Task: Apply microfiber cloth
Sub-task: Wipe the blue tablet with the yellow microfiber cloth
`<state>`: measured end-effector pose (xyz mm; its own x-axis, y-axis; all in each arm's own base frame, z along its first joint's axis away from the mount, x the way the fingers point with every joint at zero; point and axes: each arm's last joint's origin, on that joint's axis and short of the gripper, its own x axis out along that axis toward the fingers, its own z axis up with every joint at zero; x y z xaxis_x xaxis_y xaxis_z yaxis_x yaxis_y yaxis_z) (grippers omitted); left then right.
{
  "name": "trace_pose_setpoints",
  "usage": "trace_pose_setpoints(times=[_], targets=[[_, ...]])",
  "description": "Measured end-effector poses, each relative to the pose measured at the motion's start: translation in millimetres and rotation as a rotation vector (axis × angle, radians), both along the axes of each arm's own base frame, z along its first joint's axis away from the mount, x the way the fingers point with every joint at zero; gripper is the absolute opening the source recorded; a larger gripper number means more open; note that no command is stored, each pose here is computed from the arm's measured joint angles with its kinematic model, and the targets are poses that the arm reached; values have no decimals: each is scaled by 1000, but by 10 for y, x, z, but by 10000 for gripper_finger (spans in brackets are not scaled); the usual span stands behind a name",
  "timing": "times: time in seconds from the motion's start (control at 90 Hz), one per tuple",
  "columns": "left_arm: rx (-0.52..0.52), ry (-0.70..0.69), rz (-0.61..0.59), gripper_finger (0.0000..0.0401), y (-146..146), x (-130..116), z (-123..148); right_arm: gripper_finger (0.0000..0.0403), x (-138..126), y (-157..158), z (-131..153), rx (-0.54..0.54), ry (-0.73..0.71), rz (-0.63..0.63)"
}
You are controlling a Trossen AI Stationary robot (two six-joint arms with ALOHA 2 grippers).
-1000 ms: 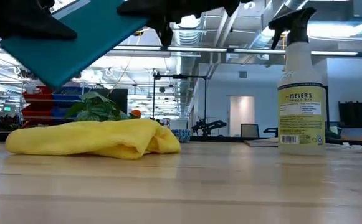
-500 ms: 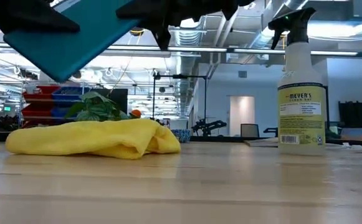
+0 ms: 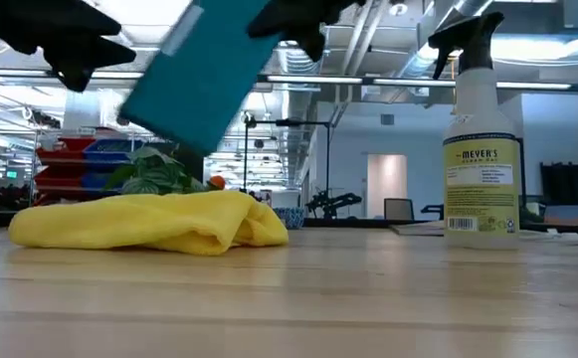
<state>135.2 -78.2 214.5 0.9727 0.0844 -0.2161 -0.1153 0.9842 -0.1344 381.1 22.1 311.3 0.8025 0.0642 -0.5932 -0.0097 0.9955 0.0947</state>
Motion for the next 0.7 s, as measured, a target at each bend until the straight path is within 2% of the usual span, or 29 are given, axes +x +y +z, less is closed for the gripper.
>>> trace_pose_setpoints(times=[0.156, 0.333, 0.456, 0.7], targets=[[67, 59, -65, 212, -90, 105, -98, 12, -158, -50, 104, -13, 44, -76], [89, 97, -117, 234, -199, 322, -272, 12, -217, -161, 17, -10, 152, -115], [85, 120, -73, 248, -154, 522, -352, 12, -210, -226, 26, -1, 141, -139], [124, 318, -176, 280, -13, 937, -585, 15, -211, -267, 25, -2, 142, -150]])
